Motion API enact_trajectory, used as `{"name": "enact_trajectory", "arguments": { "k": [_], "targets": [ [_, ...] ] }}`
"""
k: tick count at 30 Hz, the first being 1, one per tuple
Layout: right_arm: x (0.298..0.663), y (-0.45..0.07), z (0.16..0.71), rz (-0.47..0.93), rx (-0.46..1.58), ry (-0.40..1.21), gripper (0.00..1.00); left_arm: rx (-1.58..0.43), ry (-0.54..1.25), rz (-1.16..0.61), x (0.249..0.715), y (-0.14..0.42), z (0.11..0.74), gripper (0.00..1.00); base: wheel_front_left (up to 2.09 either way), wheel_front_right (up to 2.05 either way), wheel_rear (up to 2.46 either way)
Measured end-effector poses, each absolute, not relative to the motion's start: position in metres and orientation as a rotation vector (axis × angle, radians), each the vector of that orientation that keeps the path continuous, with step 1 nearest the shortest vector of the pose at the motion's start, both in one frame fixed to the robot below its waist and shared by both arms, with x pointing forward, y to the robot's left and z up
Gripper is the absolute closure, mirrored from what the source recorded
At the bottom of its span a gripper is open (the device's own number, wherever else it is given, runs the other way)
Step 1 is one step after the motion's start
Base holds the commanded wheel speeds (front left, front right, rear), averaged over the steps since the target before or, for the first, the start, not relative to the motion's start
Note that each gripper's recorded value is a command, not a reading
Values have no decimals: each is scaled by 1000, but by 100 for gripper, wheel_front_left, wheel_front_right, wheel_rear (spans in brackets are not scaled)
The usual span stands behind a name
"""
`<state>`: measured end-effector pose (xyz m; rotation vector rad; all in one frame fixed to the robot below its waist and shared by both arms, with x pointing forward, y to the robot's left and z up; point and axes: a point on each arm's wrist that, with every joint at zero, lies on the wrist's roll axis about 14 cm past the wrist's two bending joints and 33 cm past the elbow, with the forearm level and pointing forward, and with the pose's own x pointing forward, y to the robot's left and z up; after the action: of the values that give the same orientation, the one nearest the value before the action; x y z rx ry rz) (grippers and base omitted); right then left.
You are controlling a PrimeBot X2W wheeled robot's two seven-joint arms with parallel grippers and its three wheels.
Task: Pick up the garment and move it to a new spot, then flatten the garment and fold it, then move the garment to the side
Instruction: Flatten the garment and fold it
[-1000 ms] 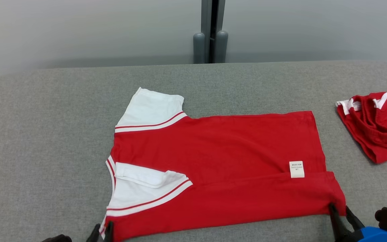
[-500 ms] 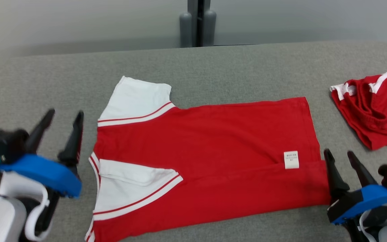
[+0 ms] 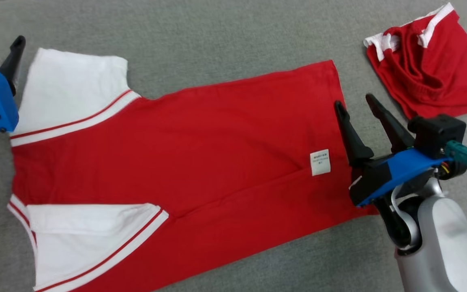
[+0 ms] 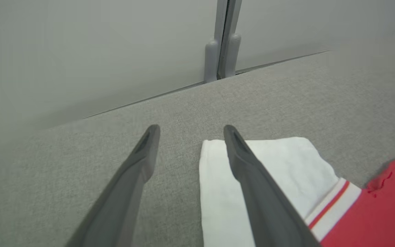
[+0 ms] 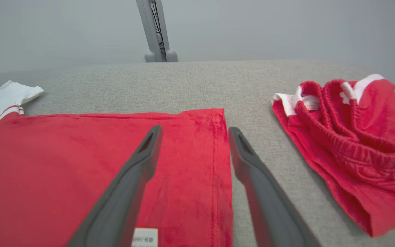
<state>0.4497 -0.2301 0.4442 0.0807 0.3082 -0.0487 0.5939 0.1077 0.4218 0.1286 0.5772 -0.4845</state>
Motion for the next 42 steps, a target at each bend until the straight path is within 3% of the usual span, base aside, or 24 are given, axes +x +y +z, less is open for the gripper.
{"name": "enact_trajectory", "arguments": {
  "k": [6,17,18,19,20,21,29,42],
  "targets": [
    [451,-239,428,-69,63,341,0,126,792,-509,593,101,359,0,0,0,0],
    [447,-246,413,-91,88,360,0,138,895,-576,588,85,335,0,0,0,0],
    [449,-246,414,-88,87,354,0,141,901,-580,588,85,335,18,0,0,0],
    [452,-244,415,-82,85,349,0,142,903,-585,587,83,335,60,0,0,0],
    [454,-243,416,-78,84,347,0,144,904,-592,587,82,335,84,0,0,0],
    [456,-242,416,-73,83,345,0,148,900,-601,587,81,336,100,0,0,0],
    [483,-234,430,-31,37,327,0,149,818,-627,583,76,361,100,0,0,0],
    [519,-245,409,-29,-44,585,0,146,613,-663,576,76,436,100,0,0,0]
  ]
}}
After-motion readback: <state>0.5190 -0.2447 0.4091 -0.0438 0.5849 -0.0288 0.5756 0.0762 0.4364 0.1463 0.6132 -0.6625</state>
